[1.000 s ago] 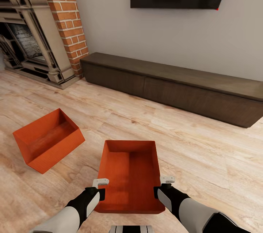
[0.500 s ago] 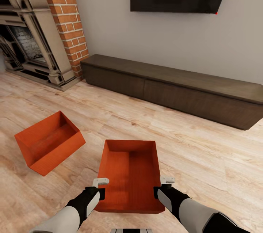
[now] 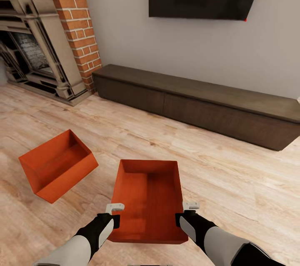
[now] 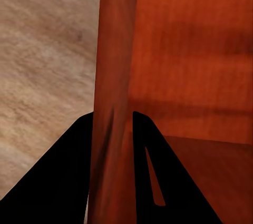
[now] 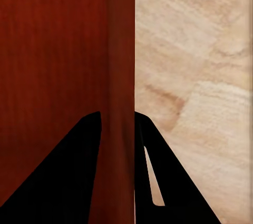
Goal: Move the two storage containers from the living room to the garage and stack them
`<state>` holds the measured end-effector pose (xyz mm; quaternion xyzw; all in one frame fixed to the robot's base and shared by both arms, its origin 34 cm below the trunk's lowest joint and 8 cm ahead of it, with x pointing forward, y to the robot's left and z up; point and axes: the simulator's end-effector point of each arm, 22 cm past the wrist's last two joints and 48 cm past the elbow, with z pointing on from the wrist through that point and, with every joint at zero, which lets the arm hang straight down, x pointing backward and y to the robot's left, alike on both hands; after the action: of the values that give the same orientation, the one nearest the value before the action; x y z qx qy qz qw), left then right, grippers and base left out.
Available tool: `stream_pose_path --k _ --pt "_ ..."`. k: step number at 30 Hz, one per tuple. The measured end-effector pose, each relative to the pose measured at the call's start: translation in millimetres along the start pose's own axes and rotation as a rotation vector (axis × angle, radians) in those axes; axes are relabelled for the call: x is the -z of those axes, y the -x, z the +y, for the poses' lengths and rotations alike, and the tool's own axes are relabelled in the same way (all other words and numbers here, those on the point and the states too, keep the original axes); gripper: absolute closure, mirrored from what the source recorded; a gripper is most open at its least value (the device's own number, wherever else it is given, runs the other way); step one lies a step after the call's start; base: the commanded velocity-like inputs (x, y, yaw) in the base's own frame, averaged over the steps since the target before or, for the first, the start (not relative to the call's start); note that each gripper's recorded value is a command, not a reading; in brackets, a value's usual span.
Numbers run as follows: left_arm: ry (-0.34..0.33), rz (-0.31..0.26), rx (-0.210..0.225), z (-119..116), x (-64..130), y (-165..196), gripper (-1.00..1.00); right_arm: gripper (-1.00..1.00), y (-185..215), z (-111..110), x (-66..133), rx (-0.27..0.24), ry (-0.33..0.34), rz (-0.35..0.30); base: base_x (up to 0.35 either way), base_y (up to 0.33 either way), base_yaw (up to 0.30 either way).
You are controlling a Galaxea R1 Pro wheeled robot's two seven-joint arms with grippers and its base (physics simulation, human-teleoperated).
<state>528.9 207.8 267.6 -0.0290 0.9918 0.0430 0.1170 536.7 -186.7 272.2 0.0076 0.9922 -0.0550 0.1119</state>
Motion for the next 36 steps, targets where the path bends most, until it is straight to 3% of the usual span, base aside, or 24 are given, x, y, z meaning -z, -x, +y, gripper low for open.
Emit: stream_pose_path --k 36 --pt "0.000 0.002 0.000 5.3 69.7 31.1 1.00 1.00 30.5 -7.4 69.9 0.002 0.001 0.001 0.000 0.000 0.000"
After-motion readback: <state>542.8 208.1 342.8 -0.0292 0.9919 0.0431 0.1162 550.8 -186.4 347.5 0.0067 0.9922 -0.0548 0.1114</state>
